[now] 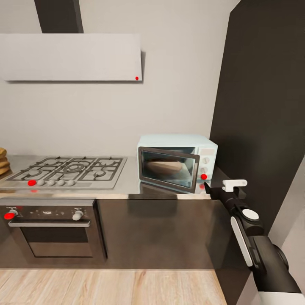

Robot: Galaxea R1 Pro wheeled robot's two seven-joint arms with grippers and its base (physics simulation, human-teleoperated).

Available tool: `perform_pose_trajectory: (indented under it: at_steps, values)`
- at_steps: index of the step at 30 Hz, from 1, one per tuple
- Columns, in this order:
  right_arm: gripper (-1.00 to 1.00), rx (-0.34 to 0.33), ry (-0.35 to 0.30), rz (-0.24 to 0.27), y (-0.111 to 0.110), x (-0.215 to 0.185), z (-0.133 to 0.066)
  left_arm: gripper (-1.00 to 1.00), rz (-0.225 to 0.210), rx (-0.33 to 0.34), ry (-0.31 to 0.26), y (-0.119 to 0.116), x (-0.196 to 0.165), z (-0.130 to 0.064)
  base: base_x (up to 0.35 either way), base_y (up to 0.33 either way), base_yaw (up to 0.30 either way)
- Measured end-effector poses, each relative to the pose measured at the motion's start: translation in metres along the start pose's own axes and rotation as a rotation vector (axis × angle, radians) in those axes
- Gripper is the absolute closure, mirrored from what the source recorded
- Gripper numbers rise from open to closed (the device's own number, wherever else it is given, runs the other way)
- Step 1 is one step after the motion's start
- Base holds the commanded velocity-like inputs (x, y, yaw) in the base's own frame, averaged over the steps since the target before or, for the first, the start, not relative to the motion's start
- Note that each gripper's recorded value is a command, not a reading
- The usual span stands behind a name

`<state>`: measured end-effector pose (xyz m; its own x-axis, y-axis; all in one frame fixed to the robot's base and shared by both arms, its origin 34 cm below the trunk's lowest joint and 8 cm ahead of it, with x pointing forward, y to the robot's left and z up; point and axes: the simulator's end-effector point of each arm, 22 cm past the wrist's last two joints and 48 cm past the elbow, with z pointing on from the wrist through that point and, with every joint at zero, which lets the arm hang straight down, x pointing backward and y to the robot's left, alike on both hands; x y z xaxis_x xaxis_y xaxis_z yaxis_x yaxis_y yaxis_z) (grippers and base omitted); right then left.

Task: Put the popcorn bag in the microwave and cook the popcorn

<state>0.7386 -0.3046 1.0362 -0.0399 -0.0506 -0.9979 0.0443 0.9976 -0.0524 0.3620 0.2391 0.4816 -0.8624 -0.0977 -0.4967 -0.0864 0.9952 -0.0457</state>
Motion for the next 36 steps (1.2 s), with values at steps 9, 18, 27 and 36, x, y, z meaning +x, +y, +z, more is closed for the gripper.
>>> perform_pose_trajectory:
  at_steps: [9,18,27,36]
  values:
    - [-1.0,-0.006,-0.141,-0.016,0.003,-0.032,-0.006,-1.0,-0.001,0.0,0.0,0.0,0.0,0.0,0.0,-0.006,0.0]
    - [-1.0,-0.388,-0.06,-0.034,0.077,-0.015,-0.017,-1.0,0.001,0.0,0.0,0.0,0.0,0.0,0.0,0.0,0.0]
    - [-1.0,-0.542,-0.017,-0.038,0.072,-0.009,-0.034,-1.0,0.001,0.001,0.0,0.0,0.0,0.0,0.0,0.0,0.0]
    - [-1.0,-0.503,-0.006,-0.022,0.053,-0.005,-0.029,-1.0,0.0,0.0,0.0,0.0,0.0,0.0,0.01,-0.009,0.0]
